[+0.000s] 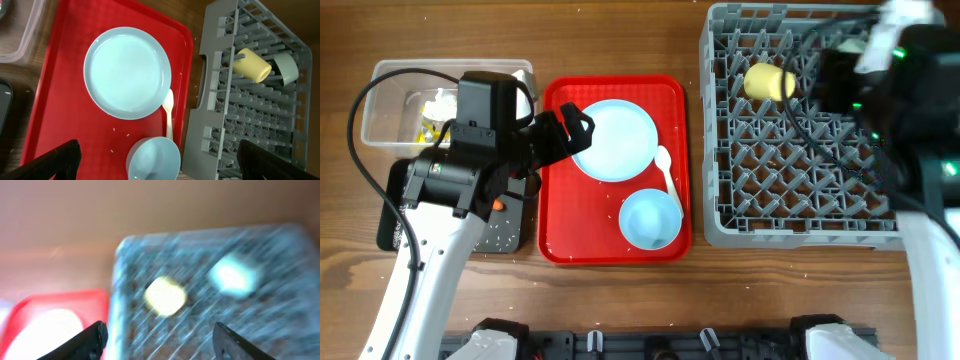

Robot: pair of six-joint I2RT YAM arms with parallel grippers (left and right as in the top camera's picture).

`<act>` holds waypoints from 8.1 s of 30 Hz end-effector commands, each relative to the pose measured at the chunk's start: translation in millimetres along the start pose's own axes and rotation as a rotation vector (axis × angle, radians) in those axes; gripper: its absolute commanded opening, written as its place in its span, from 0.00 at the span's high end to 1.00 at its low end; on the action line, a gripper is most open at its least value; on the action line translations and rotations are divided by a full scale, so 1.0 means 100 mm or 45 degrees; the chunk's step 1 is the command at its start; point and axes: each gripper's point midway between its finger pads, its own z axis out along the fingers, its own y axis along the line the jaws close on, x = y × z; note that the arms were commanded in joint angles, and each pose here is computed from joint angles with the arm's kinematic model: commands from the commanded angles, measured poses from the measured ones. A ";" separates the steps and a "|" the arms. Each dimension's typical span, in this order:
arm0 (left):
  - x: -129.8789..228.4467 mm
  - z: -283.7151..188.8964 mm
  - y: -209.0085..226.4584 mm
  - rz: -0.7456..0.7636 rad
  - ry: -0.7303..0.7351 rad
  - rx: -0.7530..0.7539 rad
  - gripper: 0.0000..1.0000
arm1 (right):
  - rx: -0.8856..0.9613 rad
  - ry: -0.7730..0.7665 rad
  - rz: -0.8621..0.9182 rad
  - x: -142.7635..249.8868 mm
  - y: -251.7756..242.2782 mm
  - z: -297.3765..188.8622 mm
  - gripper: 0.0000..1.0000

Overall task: Sort waste into correct bins and load items into the dishwasher rack
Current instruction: 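Move the left gripper down to the light-blue bowl on the red tray, then grasp the light-blue bowl rim with the left gripper and lift it, then hand the bowl from the left gripper to the right gripper, then carry the bowl right and set it in the rack with the right gripper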

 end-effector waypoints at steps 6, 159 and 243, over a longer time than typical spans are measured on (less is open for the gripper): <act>-0.05 -0.03 -0.01 0.011 -0.023 0.001 0.00 | -0.322 0.650 -0.062 1.18 0.95 0.40 0.31; 0.55 0.38 -0.37 0.188 0.119 0.009 0.25 | -0.325 0.588 -0.201 1.75 1.13 0.90 0.96; 0.26 0.22 0.09 0.061 0.016 -0.162 0.00 | 0.201 0.489 -0.019 1.15 -0.59 0.82 0.42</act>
